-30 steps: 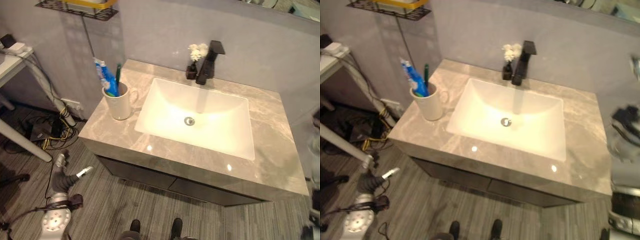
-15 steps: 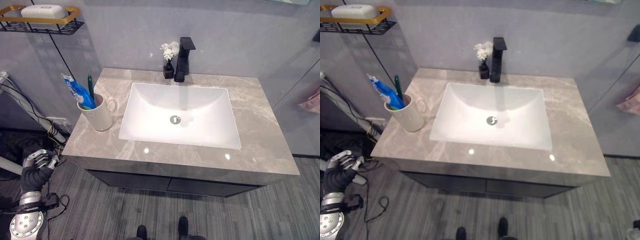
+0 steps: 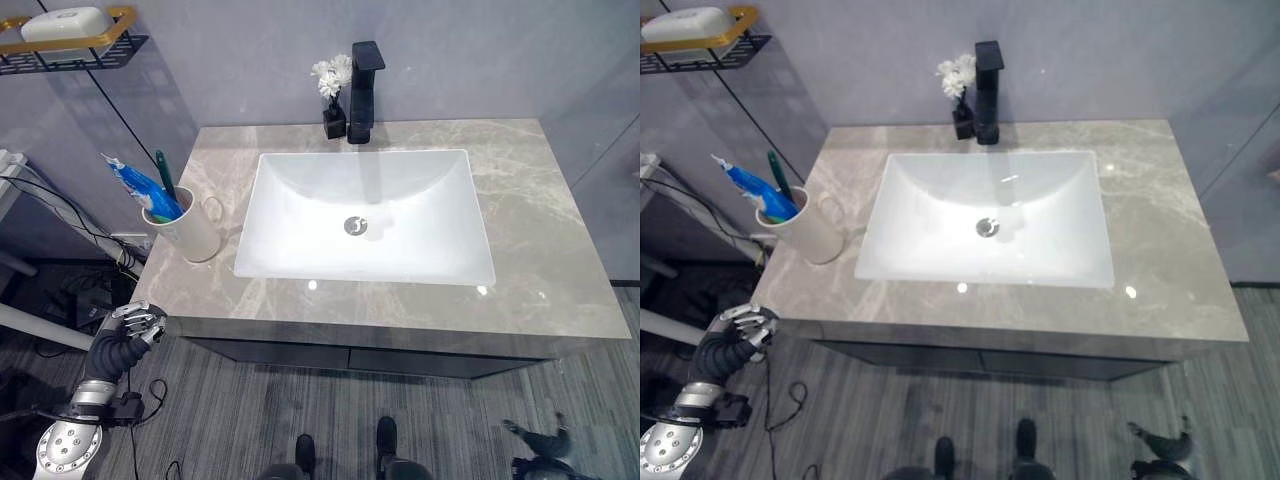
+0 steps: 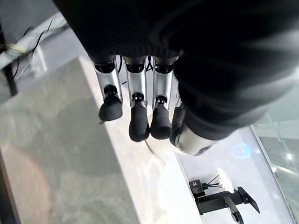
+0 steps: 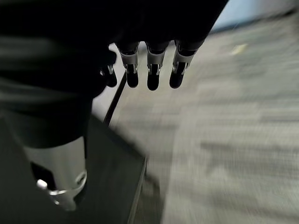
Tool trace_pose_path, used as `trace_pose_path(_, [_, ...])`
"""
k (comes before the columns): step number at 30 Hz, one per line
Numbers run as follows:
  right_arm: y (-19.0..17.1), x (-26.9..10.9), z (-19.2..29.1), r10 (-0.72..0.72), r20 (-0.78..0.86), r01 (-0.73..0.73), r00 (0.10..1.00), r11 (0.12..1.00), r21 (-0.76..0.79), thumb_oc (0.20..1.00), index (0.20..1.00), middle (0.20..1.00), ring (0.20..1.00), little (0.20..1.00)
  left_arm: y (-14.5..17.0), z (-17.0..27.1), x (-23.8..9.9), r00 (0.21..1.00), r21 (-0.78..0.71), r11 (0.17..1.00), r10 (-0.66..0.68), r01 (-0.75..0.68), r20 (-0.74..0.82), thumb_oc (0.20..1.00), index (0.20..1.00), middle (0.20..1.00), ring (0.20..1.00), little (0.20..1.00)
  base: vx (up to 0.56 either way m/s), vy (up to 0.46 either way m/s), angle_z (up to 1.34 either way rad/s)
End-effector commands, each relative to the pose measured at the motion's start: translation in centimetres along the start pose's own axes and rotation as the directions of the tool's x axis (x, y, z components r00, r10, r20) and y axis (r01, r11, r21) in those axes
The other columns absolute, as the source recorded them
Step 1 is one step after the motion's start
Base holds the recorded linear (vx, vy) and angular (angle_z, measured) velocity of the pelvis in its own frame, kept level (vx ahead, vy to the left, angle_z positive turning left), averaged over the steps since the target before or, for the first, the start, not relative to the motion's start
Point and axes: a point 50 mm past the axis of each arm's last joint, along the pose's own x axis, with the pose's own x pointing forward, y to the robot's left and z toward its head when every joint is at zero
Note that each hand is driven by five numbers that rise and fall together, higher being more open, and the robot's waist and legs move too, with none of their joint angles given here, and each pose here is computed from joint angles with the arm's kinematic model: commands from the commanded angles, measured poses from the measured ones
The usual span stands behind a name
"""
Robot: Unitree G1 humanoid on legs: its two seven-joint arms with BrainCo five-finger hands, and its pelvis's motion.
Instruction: Put brush and paste in cup on sink, flatten towel.
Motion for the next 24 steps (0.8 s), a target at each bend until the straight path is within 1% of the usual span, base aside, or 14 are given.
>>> trace_pose_path(1, [2.1, 0.5, 3.2, 0.098, 0.115, -0.096, 0.988, 0.995, -0.031, 1.000, 1.000, 1.000, 1.000, 1.000, 1.0, 2.0, 1.8, 0.995, 0.036, 0.999, 0.009, -0.013, 0.104, 0.200, 0.200, 0.200, 0.200, 0.200, 0.00, 0.000, 0.00])
trace_pose_path(3, [2.9, 0.3, 4.5, 0.148, 0.175, -0.138, 0.973, 0.988, -0.069, 1.000, 1.000, 1.000, 1.000, 1.000, 0.9, 2.0, 2.2, 0.993, 0.029, 0.999, 0.028, -0.031, 0.115, 0.200, 0.200, 0.200, 0.200, 0.200, 0.00, 0.000, 0.00])
trace_pose_path(4, [2.9, 0.3, 4.4, 0.151, 0.172, -0.140, 0.973, 0.987, -0.073, 1.000, 1.000, 1.000, 1.000, 1.000, 0.9, 1.9, 2.3, 0.993, 0.027, 0.999, 0.034, -0.038, 0.113, 0.200, 0.200, 0.200, 0.200, 0.200, 0.00, 0.000, 0.00])
trace_pose_path(5, [3.1, 0.3, 4.1, 0.159, 0.158, -0.149, 0.974, 0.986, -0.078, 1.000, 1.000, 1.000, 1.000, 1.000, 0.8, 1.8, 2.6, 0.993, 0.024, 0.999, 0.040, -0.043, 0.112, 0.200, 0.200, 0.200, 0.200, 0.200, 0.00, 0.000, 0.00])
trace_pose_path(8, [3.8, 0.3, 3.9, 0.156, 0.117, -0.158, 0.981, 0.987, 0.009, 1.000, 1.000, 1.000, 1.000, 1.000, 0.8, 2.0, 3.0, 0.991, 0.017, 0.998, 0.056, -0.059, 0.124, 0.200, 0.200, 0.200, 0.200, 0.200, 0.04, -0.011, 0.00])
trace_pose_path(13, [3.7, 0.5, 2.9, 0.122, 0.031, -0.125, 0.992, 0.986, 0.106, 1.000, 1.000, 1.000, 1.000, 1.000, 1.4, 2.3, 3.4, 0.988, 0.013, 0.997, 0.077, -0.080, 0.137, 0.200, 0.200, 0.200, 0.200, 0.200, 0.04, 0.002, -0.01])
trace_pose_path(17, [3.7, 0.5, 2.2, 0.119, -0.005, -0.117, 0.993, 0.984, 0.133, 1.000, 1.000, 1.000, 1.000, 1.000, 1.7, 2.5, 3.9, 0.984, 0.003, 0.995, 0.094, -0.096, 0.148, 0.200, 0.200, 0.200, 0.200, 0.200, 0.04, -0.006, -0.16])
trace_pose_path(19, [3.7, 0.3, 1.3, 0.120, -0.050, -0.112, 0.992, 0.985, 0.132, 1.000, 1.000, 1.000, 1.000, 1.000, 1.8, 2.8, 4.4, 0.982, -0.017, 0.995, 0.103, -0.101, 0.161, 0.200, 0.200, 0.200, 0.200, 0.200, 0.04, -0.007, -0.06])
trace_pose_path(24, [3.9, 0.2, 0.8, 0.130, -0.083, -0.116, 0.988, 0.982, 0.150, 1.000, 1.000, 1.000, 1.000, 1.000, 2.4, 2.7, 5.0, 0.980, -0.032, 0.992, 0.122, -0.119, 0.154, 0.200, 0.200, 0.200, 0.200, 0.200, 0.01, 0.000, 0.00])
